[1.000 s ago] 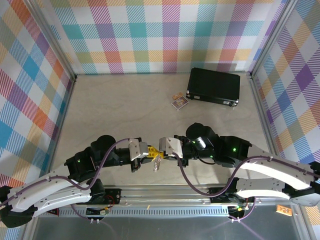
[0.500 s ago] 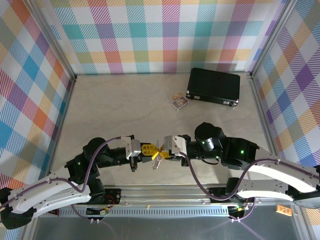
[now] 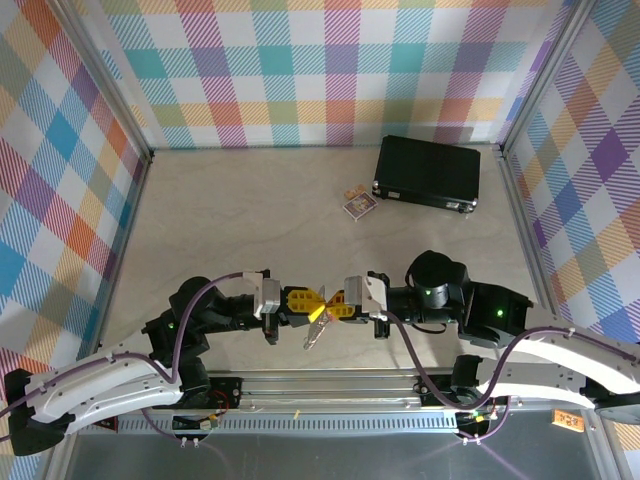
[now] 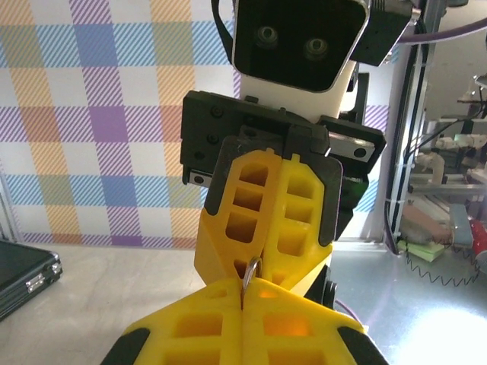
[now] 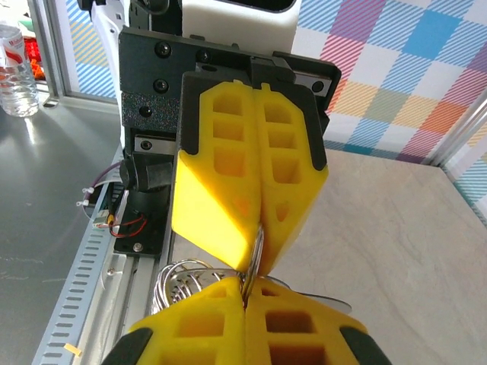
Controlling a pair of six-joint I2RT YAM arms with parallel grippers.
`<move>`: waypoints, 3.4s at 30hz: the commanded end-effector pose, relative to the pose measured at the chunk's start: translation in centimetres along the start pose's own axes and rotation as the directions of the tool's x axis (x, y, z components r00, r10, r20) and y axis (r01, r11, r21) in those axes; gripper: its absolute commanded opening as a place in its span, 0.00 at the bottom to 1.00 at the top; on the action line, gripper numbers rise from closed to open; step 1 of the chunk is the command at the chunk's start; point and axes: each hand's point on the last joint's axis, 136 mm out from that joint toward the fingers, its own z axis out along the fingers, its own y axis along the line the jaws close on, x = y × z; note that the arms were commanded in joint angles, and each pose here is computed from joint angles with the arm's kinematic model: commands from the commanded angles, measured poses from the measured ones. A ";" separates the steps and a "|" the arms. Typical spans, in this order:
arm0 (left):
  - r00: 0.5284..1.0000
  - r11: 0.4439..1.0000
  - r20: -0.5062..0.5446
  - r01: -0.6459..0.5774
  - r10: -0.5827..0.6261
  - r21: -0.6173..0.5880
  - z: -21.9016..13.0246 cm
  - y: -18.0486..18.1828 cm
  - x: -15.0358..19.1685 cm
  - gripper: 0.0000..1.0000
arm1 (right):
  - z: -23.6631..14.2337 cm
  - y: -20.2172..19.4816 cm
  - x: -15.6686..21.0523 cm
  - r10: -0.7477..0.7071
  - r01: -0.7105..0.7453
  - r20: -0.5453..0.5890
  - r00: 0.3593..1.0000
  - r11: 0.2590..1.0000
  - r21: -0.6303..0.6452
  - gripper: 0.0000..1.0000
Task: Put the keys on the keyring
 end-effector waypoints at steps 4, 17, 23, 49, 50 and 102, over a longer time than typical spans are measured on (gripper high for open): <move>0.972 0.984 -0.202 -0.143 0.120 -0.105 -1.7 1.8 1.6 0.09 | 0.9 -0.4 0.9 -0.010 0.010 -0.081 0.997 1.000 0.005 0.00; 0.940 0.979 -0.311 -0.178 0.139 -0.102 -1.4 2.4 3.7 0.07 | 2.4 0.2 1.7 0.000 -0.008 -0.149 0.989 0.998 -0.056 0.00; 0.965 0.981 -0.233 -0.149 0.117 -0.125 -1.7 2.2 2.5 0.00 | 2.4 -0.3 1.8 0.009 -0.014 -0.158 0.987 0.999 -0.030 0.00; 0.993 0.998 0.119 -0.017 0.025 -0.066 -2.2 0.2 -2.4 0.00 | 0.9 0.1 0.7 0.068 -0.072 0.099 0.993 0.997 0.030 0.35; 0.992 0.998 0.125 -0.014 0.022 -0.064 -2.3 0.2 -2.6 0.00 | 0.9 0.1 0.8 0.072 -0.075 0.101 0.992 0.997 0.029 0.34; 0.998 0.998 0.063 0.004 -0.001 -0.059 -1.9 0.3 -1.8 0.00 | 1.6 -1.5 3.1 0.035 -0.054 0.114 0.993 0.985 0.166 0.00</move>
